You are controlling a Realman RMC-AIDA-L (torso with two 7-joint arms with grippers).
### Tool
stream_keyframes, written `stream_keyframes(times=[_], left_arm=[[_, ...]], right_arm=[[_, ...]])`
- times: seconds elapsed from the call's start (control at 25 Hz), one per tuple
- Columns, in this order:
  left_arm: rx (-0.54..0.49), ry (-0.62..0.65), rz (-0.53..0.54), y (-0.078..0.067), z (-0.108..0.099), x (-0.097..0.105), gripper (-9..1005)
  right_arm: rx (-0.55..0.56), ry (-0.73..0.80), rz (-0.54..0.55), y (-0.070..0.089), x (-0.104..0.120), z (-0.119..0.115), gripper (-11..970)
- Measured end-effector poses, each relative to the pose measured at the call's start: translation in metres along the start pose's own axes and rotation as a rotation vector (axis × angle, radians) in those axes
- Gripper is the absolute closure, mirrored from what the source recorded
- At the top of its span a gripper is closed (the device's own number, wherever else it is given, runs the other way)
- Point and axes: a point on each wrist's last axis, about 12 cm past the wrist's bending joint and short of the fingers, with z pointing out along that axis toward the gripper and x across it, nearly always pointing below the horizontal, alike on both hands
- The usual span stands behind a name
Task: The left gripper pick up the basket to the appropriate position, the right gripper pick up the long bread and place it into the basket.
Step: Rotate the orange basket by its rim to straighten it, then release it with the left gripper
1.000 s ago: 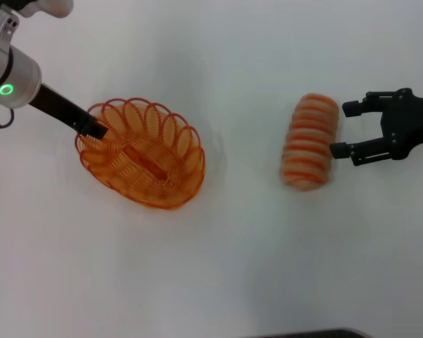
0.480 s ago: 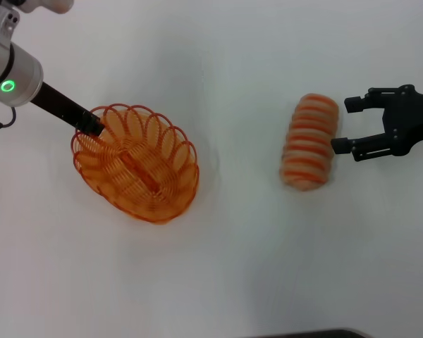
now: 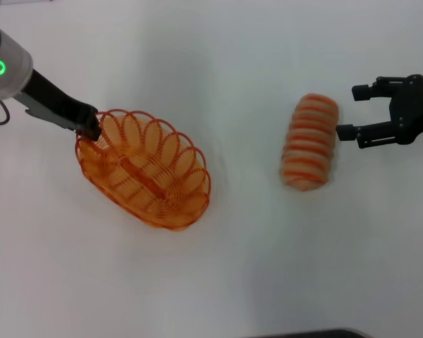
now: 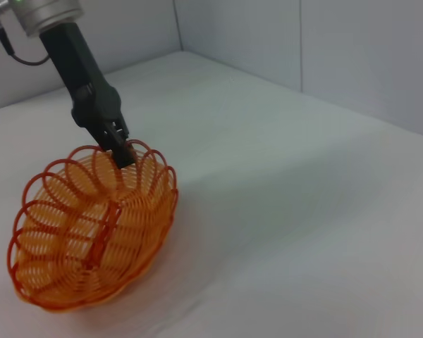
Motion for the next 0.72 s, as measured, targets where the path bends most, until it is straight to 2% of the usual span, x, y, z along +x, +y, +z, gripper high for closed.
stream_keyframes(times=[0.36, 0.72], left_arm=[[0.175, -0.079, -0.177, 0.01, -0.016, 0.007, 899], [0.245, -0.149, -0.307, 0.015, -0.005, 0.027, 902]], right_arm=[[0.01, -0.007, -0.001, -0.005, -0.007, 0.001, 34], [0.05, -0.023, 0.029, -0.01, -0.009, -0.001, 35]])
